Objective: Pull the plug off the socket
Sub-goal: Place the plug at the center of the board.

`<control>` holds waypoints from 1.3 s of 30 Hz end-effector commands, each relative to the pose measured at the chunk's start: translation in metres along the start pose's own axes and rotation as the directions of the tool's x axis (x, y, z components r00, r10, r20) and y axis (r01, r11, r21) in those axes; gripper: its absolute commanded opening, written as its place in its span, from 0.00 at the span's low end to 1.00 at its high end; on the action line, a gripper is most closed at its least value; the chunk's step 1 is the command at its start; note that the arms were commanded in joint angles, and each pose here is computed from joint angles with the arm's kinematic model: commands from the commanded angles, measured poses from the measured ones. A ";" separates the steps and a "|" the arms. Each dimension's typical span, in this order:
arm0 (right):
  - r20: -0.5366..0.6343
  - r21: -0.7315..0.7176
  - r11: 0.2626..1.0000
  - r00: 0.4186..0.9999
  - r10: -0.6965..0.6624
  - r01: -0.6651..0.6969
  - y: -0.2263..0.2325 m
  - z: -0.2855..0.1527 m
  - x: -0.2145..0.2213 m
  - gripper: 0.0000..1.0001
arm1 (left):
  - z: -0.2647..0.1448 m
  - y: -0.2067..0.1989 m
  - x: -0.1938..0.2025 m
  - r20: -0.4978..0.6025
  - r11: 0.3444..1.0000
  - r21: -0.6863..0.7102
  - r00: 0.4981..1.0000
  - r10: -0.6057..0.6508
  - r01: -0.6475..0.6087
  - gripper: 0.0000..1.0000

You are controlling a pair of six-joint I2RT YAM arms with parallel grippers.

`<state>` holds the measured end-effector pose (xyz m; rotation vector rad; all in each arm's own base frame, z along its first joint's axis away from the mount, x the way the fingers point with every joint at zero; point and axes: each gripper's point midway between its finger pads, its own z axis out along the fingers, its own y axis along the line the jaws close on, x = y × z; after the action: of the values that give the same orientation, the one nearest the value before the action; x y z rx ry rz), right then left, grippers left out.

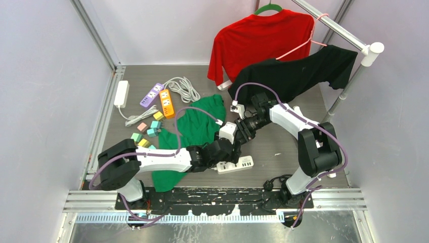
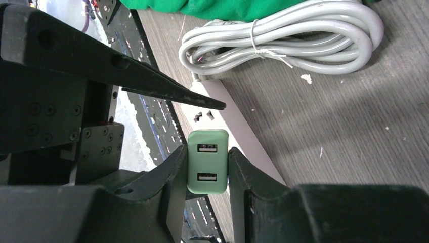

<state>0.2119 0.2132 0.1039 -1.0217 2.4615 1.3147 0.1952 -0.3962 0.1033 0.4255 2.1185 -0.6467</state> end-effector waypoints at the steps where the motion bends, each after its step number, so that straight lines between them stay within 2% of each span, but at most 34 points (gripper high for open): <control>1: 0.032 -0.040 0.999 0.999 -0.022 0.023 0.012 -0.004 -0.015 0.01 | 0.004 -0.002 -0.025 0.076 0.997 -0.052 0.996 -0.049 0.053 0.60; 2: 0.032 -0.042 0.999 0.999 -0.022 0.024 0.013 -0.004 -0.015 0.01 | 0.005 -0.002 -0.026 0.080 0.997 -0.056 0.996 -0.051 0.055 0.57; 7: 0.029 -0.044 0.999 0.999 -0.023 0.024 0.013 -0.003 -0.014 0.02 | 0.009 0.001 -0.026 0.086 0.996 -0.078 0.995 -0.047 0.054 0.55; 9: 0.029 -0.043 0.999 0.999 -0.028 0.029 0.012 -0.004 -0.014 0.04 | 0.008 0.003 -0.025 0.091 0.996 -0.079 0.995 -0.045 0.052 0.42; 17: 0.023 -0.035 0.998 0.998 -0.054 0.055 0.012 -0.005 -0.013 0.24 | 0.000 0.014 -0.028 0.132 0.994 -0.094 0.991 -0.035 0.048 0.04; 21: 0.007 -0.060 0.992 0.993 -0.115 0.115 0.016 -0.007 -0.008 0.37 | -0.006 0.025 -0.026 0.142 0.992 -0.120 0.989 -0.030 0.047 0.00; 25: 0.006 -0.057 0.988 0.989 -0.146 0.146 0.017 -0.008 -0.009 0.51 | -0.012 0.040 -0.021 0.146 0.987 -0.150 0.989 -0.038 0.060 0.00; 29: 0.005 -0.050 0.986 0.987 -0.162 0.162 0.017 -0.010 -0.009 0.57 | -0.021 0.056 -0.016 0.147 0.983 -0.168 0.988 -0.047 0.072 0.00; 31: 0.004 -0.049 0.984 0.985 -0.171 0.171 0.017 -0.010 -0.009 0.97 | -0.027 0.064 -0.016 0.154 0.981 -0.181 0.987 -0.046 0.074 0.00; 32: 0.005 -0.047 0.984 0.985 -0.173 0.173 0.017 -0.010 -0.009 1.00 | -0.031 0.069 -0.017 0.159 0.979 -0.189 0.986 -0.047 0.077 0.00; 37: 0.001 -0.042 0.983 0.984 -0.178 0.178 0.016 -0.011 -0.009 1.00 | -0.051 0.104 -0.024 0.149 0.970 -0.236 0.988 -0.031 0.066 0.00; 39: -0.001 -0.041 0.983 0.984 -0.176 0.176 0.015 -0.010 -0.008 1.00 | -0.063 0.122 -0.032 0.144 0.965 -0.243 0.987 -0.065 0.099 0.01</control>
<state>0.2051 0.2112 0.1096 -1.1908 2.3646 1.3183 0.2184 -0.2975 0.0998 0.2273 2.0876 -0.4489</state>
